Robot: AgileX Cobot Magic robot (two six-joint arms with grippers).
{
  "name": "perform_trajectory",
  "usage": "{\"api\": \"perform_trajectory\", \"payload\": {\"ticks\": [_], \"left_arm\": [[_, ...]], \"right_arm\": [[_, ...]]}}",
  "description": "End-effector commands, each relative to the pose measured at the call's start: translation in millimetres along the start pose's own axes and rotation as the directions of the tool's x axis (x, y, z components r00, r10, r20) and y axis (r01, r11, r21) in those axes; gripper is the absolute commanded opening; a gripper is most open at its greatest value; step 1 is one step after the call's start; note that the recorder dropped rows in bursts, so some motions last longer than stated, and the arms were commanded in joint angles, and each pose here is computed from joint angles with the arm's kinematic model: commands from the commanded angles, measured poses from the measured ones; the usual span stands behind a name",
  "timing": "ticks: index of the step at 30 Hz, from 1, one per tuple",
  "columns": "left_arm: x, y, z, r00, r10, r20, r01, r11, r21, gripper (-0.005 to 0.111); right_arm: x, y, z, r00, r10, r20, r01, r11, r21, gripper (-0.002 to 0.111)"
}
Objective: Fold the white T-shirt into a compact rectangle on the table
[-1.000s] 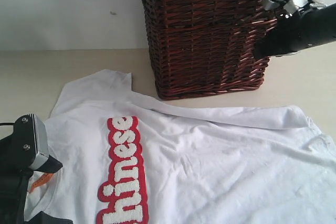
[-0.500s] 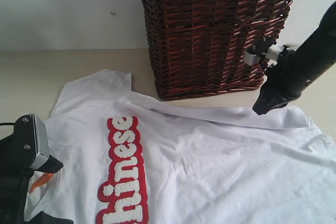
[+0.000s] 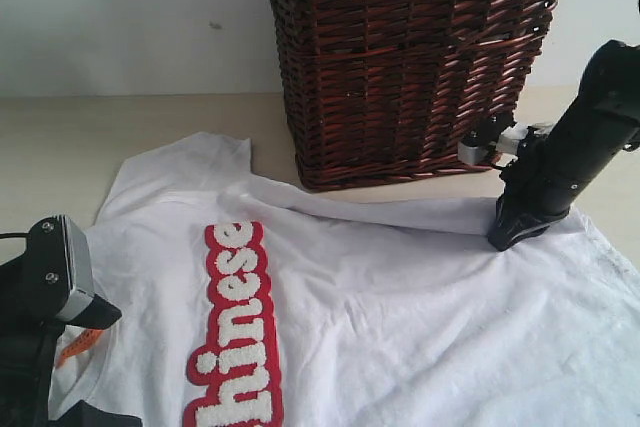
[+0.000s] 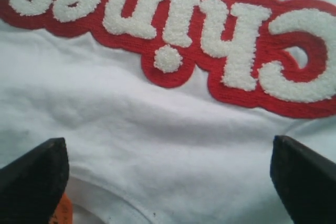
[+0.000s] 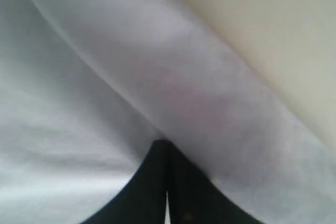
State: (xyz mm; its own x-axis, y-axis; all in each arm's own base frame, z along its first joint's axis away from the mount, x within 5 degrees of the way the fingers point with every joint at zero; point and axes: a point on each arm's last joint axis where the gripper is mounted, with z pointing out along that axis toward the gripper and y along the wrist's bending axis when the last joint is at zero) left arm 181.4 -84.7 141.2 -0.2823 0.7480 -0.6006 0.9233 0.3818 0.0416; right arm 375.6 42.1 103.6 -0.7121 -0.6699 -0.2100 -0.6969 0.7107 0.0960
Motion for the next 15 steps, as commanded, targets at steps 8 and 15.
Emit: {"api": "perform_trajectory", "payload": {"ticks": [8,15], "left_arm": [[-1.3,0.2,0.4,1.0,-0.009,0.009,0.009,1.0,0.004,0.104],[-1.5,0.1,0.4,1.0,-0.012,0.012,0.012,1.0,0.004,0.104]], "right_arm": [[5.5,-24.4,15.9,0.982,0.188,0.026,-0.189,0.956,0.226,0.0],[5.9,-6.2,9.2,0.988,0.153,-0.024,-0.152,0.987,0.051,0.0]]}}
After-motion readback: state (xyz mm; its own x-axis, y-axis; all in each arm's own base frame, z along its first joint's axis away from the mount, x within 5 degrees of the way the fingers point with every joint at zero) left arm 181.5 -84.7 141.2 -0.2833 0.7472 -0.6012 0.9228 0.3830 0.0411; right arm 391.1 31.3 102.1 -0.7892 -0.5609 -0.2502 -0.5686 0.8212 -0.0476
